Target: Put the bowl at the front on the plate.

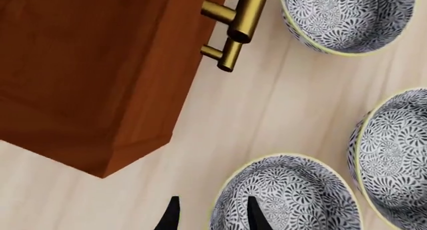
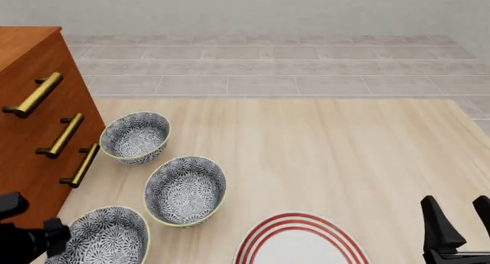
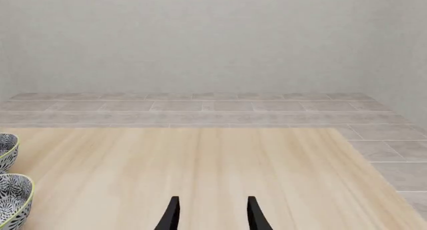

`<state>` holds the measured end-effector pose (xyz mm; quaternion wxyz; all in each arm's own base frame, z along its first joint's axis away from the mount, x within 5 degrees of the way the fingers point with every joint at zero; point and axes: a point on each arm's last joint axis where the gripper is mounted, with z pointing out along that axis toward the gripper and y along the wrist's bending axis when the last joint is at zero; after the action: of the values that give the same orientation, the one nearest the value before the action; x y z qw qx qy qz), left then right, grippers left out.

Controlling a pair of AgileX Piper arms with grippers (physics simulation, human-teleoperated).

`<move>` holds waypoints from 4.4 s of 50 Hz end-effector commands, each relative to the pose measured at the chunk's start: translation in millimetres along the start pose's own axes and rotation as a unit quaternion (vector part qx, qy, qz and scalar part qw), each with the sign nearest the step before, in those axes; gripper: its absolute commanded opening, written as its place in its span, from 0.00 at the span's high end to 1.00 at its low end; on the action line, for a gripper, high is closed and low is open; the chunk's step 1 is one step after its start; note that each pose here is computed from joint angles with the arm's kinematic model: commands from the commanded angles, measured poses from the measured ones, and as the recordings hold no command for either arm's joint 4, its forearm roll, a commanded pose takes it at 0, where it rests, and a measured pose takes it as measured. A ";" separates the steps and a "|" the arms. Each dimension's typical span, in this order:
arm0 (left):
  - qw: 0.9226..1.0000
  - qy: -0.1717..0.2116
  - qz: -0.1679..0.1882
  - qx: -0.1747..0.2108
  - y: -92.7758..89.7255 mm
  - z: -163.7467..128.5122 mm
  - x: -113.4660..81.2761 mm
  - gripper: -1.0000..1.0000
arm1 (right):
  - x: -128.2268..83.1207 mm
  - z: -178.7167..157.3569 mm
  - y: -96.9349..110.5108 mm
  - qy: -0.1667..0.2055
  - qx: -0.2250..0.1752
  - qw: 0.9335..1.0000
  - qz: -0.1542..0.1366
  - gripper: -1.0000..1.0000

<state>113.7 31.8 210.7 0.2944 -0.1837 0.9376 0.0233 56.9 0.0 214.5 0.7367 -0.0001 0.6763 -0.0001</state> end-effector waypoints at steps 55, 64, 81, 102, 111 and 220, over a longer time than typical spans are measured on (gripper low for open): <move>0.997 0.064 0.038 0.004 -0.2 35.2 35.4 1.00 | 0.3 -0.2 0.0 0.000 0.000 1.000 0.000 0.00; 0.998 0.056 0.033 0.010 -2.6 25.3 33.5 1.00 | 0.3 -0.2 0.0 0.000 0.000 1.000 0.000 0.00; 0.999 0.035 0.021 0.026 -7.1 -11.5 27.7 1.00 | 0.3 -0.2 0.0 0.000 0.000 1.000 0.000 0.00; 0.999 0.002 0.005 0.047 -10.5 -57.4 15.5 1.00 | 0.3 -0.2 0.0 0.000 0.000 1.000 0.000 0.00; 0.998 -0.011 -0.001 0.054 -10.8 -72.6 12.4 1.00 | 0.3 -0.2 0.0 0.000 0.000 1.000 0.000 0.00; 0.913 0.038 0.249 0.321 -192.6 -96.5 -22.1 1.00 | 0.6 -0.1 -0.1 0.000 0.001 1.000 0.000 0.00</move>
<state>140.9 -130.8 322.7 0.2961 0.1444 0.9230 -0.1987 56.8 -0.1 214.3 0.7366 0.0004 0.6764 -0.0004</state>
